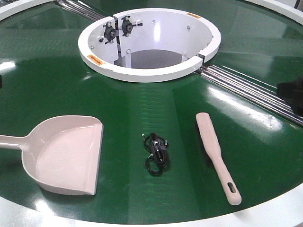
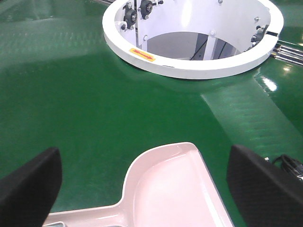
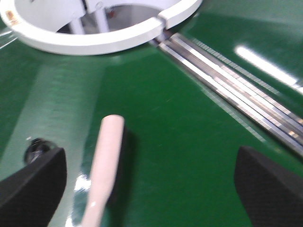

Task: Clean and inspect green conveyor with broom and dustpan
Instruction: 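Lower the right gripper and grasp the pink brush handle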

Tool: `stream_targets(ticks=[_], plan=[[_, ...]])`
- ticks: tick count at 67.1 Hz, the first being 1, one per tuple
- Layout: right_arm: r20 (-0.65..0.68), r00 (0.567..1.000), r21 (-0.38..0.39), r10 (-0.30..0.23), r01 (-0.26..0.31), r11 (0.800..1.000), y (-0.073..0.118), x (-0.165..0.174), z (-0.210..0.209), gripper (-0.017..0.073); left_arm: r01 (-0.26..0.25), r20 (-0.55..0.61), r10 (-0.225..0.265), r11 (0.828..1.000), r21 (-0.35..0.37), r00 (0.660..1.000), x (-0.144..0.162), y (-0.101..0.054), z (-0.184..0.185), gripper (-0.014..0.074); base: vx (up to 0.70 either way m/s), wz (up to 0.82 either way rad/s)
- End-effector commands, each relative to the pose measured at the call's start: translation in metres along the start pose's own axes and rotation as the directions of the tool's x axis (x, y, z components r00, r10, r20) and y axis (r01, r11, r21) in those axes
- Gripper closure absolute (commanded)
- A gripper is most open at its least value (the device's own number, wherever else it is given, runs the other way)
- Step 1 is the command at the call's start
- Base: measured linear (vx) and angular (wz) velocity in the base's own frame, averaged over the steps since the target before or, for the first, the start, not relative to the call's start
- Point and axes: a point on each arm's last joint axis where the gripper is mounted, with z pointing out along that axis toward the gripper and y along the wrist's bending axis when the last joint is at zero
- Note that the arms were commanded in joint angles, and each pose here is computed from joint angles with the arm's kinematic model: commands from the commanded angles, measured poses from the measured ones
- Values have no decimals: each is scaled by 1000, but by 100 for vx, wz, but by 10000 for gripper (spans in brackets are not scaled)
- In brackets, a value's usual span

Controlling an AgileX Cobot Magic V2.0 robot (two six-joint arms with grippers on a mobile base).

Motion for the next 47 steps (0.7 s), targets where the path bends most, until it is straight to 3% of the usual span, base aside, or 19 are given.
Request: stream_targets(ticks=[1, 12, 23, 34, 40, 47], plan=[[2, 1000, -64, 7, -7, 998, 5, -25, 6, -96, 13, 96, -12, 1000, -10, 995, -15, 0, -7, -51, 0, 0], [-147, 988, -147, -41, 19, 989, 11, -40, 42, -71, 12, 96, -11, 1000, -10, 995, -15, 0, -7, -45, 0, 0], [-198, 971, -202, -131, 90, 975, 41, -59, 79, -53, 13, 95, -12, 1000, -10, 995, -15, 0, -7, -38, 0, 0], [-323, 935, -99, -148, 123, 987, 64, -64, 119, -46, 13, 90, -12, 1000, -8, 996, -15, 0, -7, -33, 0, 0], [-410, 904, -18, -119, 122, 992, 69, -61, 141, -43, 13, 84, -12, 1000, -5, 996, -14, 0, -7, -30, 0, 0], [-499, 861, 10, -99, 119, 993, 71, -54, 166, -41, 13, 76, -12, 1000, -2, 997, -13, -1, -7, -27, 0, 0]])
